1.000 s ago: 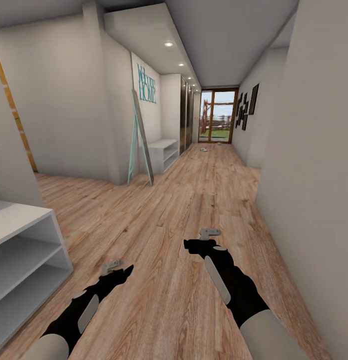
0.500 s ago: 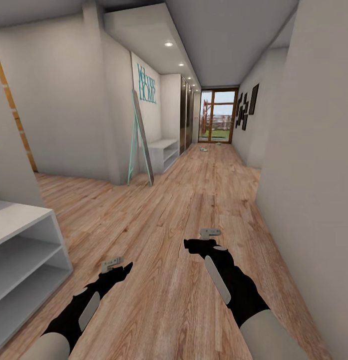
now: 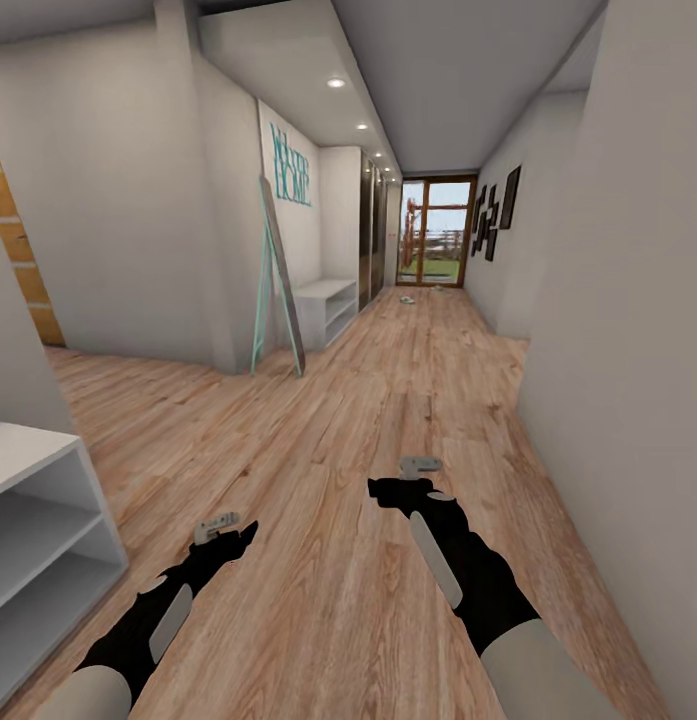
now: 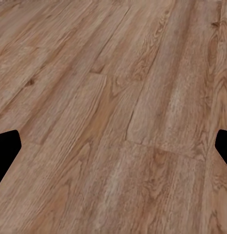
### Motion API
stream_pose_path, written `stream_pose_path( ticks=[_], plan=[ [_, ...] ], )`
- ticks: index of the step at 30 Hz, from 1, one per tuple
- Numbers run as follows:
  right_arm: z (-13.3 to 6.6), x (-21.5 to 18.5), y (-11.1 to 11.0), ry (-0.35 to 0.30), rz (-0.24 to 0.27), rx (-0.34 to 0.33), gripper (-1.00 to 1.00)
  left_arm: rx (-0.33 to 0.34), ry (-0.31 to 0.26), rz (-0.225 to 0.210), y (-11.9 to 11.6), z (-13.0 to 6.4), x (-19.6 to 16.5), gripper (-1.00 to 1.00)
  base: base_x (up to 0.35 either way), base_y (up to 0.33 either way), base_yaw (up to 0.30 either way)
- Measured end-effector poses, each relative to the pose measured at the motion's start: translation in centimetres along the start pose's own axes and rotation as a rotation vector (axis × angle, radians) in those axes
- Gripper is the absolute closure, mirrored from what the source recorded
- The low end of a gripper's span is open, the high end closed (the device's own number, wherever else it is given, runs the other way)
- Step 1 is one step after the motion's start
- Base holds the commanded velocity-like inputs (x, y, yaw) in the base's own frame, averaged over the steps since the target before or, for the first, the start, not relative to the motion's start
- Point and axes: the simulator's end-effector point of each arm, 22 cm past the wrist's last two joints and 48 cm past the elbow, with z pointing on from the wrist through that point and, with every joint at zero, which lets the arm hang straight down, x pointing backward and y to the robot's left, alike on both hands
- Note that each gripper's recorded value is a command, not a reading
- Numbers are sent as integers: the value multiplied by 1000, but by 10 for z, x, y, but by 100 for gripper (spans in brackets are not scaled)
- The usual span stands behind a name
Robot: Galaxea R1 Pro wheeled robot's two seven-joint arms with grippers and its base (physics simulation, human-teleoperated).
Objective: Pick up the two gym shoes and the two sandals from the corridor floor and place them onto the hallstand (shoe rack) in the corridor, making sure they are on the rack and not on the floor. Arrange them so the two gym shoes are next to each other and the two sandals are next to each other.
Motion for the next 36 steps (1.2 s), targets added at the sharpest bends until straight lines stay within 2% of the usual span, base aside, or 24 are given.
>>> stream_pose_path(
  ticks=[7,15,36],
  plan=[
    [0,1,0,1,2,-1,-100,2,0,3,-1,0,0,-100,343,0,-224],
    [0,0,0,1,1,-1,-100,7,12,40,-4,1,4,-100,344,-8,-255],
    [0,0,0,1,5,-1,-100,9,14,45,-5,1,4,-100,344,-74,-17]
  ],
)
